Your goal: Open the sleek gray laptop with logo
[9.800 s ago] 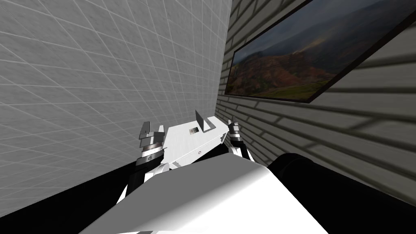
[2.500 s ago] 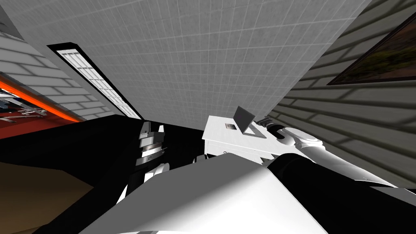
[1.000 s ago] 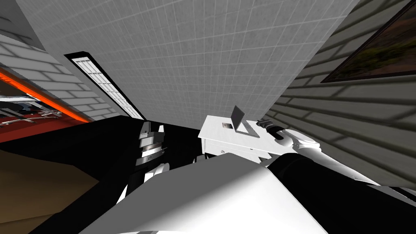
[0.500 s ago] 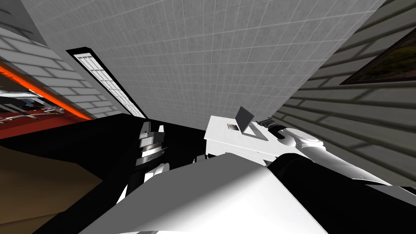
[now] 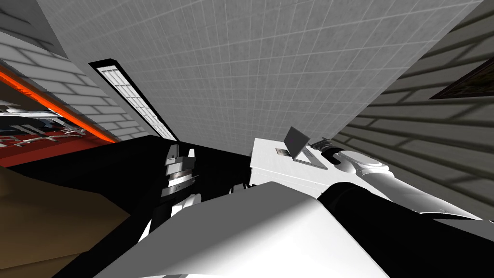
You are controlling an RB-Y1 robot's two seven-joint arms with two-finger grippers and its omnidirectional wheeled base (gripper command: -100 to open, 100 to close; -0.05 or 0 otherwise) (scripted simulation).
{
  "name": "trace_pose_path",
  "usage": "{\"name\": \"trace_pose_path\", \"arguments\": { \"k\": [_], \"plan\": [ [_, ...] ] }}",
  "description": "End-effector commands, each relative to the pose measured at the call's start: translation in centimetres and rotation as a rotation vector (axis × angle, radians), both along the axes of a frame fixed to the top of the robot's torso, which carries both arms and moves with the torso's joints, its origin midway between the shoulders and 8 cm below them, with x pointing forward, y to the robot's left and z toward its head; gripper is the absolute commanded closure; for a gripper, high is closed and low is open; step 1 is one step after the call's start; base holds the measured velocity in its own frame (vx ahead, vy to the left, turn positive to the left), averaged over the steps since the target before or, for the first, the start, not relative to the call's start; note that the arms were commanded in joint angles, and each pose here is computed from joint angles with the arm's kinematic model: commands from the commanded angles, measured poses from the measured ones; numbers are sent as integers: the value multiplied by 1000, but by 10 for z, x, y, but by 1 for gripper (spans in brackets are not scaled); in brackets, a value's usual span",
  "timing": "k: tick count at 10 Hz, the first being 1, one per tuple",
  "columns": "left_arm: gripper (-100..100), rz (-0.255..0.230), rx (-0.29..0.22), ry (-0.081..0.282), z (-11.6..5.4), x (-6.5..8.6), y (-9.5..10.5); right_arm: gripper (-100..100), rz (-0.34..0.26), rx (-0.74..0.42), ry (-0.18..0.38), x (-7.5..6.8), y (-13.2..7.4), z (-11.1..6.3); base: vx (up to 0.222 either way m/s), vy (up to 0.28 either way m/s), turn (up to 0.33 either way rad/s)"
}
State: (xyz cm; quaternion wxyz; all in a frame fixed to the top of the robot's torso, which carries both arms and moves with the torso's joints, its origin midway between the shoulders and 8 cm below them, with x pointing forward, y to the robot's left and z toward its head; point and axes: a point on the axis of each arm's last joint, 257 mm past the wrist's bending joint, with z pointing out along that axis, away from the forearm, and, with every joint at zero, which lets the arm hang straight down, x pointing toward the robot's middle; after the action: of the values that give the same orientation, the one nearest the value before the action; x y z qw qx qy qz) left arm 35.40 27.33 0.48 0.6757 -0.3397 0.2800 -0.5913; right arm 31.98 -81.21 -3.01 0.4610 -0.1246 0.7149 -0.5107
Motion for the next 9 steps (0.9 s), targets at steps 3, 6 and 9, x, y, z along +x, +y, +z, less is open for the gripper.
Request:
{"name": "trace_pose_path", "arguments": {
  "k": [3, 6, 9],
  "plan": [
    [0, 0, 0, 0, 0, 0, 0, 100, -5, 60, -41, -1, -2, -6, -11, -15, 4],
    [0, 0, 1, 0, 0, 0, 0, 100, -8, 187, -129, -2, -2, -18, -129, -154, 11],
    [0, 0, 1, 0, 0, 0, 0, 100, -10, 255, -178, -1, -2, -25, -93, -127, 6]
  ]
}}
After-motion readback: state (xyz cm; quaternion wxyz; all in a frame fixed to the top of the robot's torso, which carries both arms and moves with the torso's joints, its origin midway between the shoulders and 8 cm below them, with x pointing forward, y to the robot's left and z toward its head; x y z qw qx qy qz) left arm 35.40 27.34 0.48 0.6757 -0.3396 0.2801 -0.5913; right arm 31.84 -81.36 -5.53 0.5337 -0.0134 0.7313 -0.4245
